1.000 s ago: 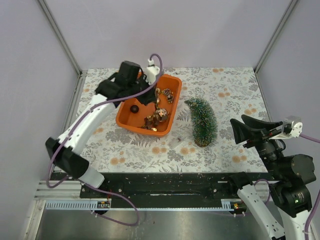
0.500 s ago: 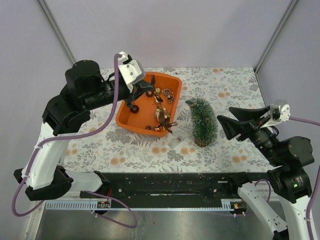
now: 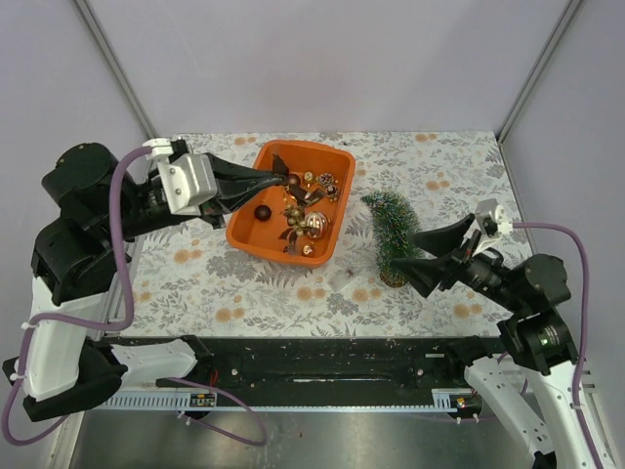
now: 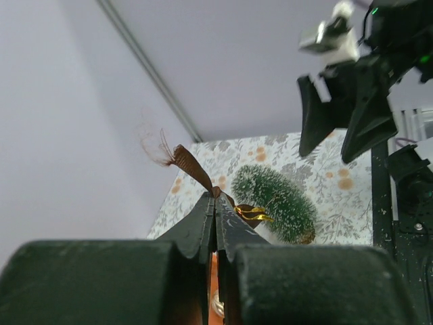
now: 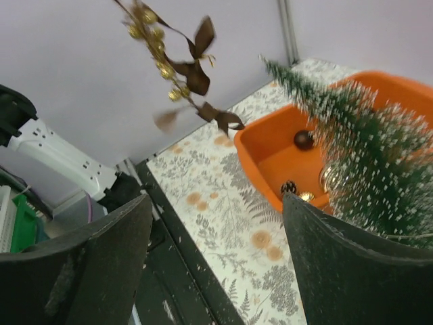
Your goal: Decorate the small christmas tree
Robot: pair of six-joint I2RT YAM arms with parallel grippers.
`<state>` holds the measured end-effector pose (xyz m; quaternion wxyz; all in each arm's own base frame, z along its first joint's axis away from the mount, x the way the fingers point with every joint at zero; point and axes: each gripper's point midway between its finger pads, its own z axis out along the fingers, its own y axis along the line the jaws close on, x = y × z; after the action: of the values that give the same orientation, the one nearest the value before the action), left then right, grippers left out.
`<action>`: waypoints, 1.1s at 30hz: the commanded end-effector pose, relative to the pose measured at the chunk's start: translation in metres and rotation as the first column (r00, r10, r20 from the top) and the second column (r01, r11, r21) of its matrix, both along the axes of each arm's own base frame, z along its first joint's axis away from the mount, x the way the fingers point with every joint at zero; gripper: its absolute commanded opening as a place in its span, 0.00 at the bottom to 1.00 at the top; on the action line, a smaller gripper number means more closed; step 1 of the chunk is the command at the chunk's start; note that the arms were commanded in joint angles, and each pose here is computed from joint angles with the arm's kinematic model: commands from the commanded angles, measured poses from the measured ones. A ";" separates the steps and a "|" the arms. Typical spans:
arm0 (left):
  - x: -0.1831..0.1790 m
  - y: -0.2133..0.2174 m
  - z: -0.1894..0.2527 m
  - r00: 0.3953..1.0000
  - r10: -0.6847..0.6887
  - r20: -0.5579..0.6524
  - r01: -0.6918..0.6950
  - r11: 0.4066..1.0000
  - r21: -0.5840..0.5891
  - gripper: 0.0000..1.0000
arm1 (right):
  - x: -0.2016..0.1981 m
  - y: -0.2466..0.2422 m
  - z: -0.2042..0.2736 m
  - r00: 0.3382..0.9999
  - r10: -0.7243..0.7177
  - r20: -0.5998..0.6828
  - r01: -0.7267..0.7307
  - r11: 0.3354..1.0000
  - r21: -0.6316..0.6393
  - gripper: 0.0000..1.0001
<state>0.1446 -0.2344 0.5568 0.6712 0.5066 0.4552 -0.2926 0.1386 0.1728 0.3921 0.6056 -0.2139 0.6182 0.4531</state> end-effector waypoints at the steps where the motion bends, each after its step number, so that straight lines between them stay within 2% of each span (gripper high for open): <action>1: -0.023 -0.006 0.019 0.991 -0.120 0.054 0.123 0.991 -0.058 0.04 | -0.019 0.011 -0.016 0.992 0.122 0.015 -0.122 0.992 0.015 0.86; 13: -0.041 -0.024 0.020 0.961 -0.275 0.007 0.275 0.958 -0.077 0.08 | -0.018 0.019 -0.034 0.981 0.187 0.047 -0.188 0.982 0.019 0.93; 16: -0.044 -0.034 0.020 0.945 -0.328 -0.020 0.325 0.942 -0.084 0.07 | -0.019 0.022 -0.037 0.977 0.210 0.042 -0.210 0.978 0.014 0.94; 17: -0.045 -0.039 0.018 0.938 -0.345 -0.034 0.341 0.936 -0.086 0.08 | -0.020 0.022 -0.029 0.973 0.216 0.081 -0.218 0.976 0.018 0.94; 23: -0.043 -0.070 0.013 0.910 -0.406 -0.082 0.400 0.913 -0.078 0.07 | -0.022 0.019 -0.024 0.974 0.194 0.118 -0.197 0.980 0.014 0.93; 26: -0.044 -0.088 0.015 0.898 -0.432 -0.083 0.427 0.901 -0.074 0.06 | -0.019 0.013 -0.027 0.985 0.138 0.108 -0.139 0.990 0.009 0.92; 33: -0.052 -0.127 0.015 0.867 -0.491 -0.081 0.487 0.871 -0.064 0.05 | -0.017 -0.024 -0.015 0.974 -0.114 0.194 0.113 0.993 0.016 0.92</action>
<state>0.1059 -0.3569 0.5444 0.5375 0.5793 0.3828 -0.4784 0.1200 0.1737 0.3575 0.6266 -0.2530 0.5765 0.4594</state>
